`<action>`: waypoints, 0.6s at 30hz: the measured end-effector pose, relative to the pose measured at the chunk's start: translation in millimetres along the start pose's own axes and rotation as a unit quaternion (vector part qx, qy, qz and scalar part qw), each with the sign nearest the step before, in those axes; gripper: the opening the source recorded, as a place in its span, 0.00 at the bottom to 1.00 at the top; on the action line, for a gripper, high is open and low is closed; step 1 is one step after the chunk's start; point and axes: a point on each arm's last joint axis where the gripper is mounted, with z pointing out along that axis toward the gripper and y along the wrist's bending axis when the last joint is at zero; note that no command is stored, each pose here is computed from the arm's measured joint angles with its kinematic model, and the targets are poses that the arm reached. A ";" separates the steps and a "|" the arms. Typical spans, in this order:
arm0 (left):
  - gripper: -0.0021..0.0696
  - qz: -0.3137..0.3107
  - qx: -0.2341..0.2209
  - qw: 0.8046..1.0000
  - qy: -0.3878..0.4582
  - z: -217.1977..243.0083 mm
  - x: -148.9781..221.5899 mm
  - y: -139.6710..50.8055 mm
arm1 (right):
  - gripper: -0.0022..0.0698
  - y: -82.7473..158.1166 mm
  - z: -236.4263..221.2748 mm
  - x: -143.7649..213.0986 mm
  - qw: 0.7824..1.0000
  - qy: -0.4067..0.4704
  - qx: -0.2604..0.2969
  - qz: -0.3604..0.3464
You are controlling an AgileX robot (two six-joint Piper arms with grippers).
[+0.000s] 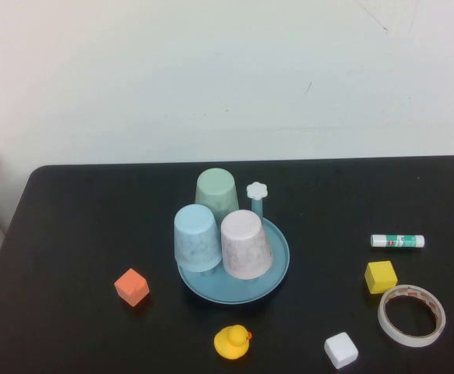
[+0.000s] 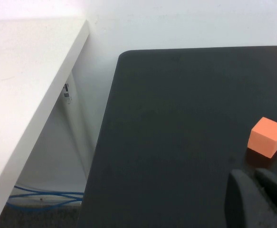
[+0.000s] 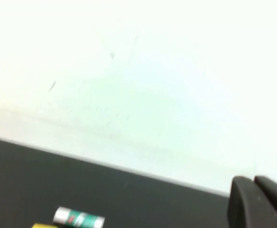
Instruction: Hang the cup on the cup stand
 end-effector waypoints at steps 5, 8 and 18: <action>0.03 0.000 0.000 1.000 0.000 0.0 0.0 0.0 | 0.03 10.9 5.1 36.2 0.999 0.045 -0.017 0.026; 0.03 0.000 0.000 1.000 0.000 0.0 0.0 0.0 | 0.03 12.4 5.4 41.1 0.998 0.057 -0.020 0.031; 0.03 0.000 0.000 1.000 0.000 0.0 0.0 0.0 | 0.03 14.7 3.9 50.0 0.993 0.105 -0.028 0.056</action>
